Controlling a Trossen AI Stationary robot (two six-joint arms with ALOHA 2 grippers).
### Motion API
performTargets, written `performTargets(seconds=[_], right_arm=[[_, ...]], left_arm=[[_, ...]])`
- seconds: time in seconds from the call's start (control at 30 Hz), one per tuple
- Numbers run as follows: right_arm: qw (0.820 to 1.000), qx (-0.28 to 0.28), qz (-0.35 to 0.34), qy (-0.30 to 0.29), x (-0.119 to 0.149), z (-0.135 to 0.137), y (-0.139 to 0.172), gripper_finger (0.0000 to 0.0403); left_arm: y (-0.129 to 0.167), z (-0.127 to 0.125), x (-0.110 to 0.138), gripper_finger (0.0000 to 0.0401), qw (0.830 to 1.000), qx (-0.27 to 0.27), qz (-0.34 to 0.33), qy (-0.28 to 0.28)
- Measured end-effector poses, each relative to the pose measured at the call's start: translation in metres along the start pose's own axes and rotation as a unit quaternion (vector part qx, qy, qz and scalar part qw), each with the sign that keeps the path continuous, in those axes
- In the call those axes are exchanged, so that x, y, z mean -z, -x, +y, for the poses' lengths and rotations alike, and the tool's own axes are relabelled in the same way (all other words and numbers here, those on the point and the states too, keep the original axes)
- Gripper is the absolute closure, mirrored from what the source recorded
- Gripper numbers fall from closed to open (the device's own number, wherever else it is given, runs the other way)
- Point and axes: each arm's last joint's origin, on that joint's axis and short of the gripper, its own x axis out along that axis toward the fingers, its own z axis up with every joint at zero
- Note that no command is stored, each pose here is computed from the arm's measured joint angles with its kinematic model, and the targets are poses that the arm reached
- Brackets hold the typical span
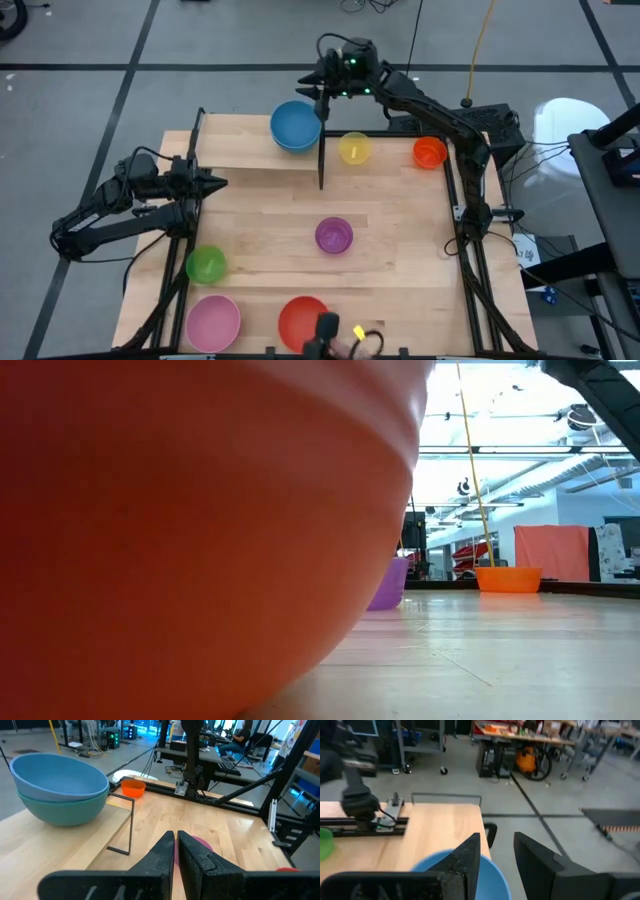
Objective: Place and stack bowls onto a shelf
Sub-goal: Stack the pink bowl on top of the blue bowl on the shelf
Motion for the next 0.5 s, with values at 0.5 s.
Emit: performTargets(seconds=[0.5], right_arm=[[0.996,-0.043,-0.058,0.058,-0.066,0.061,0.078,0.0289]], left_arm=[[0.000,-0.002,0.003,0.0393,0.998,0.040,0.018,-0.039]])
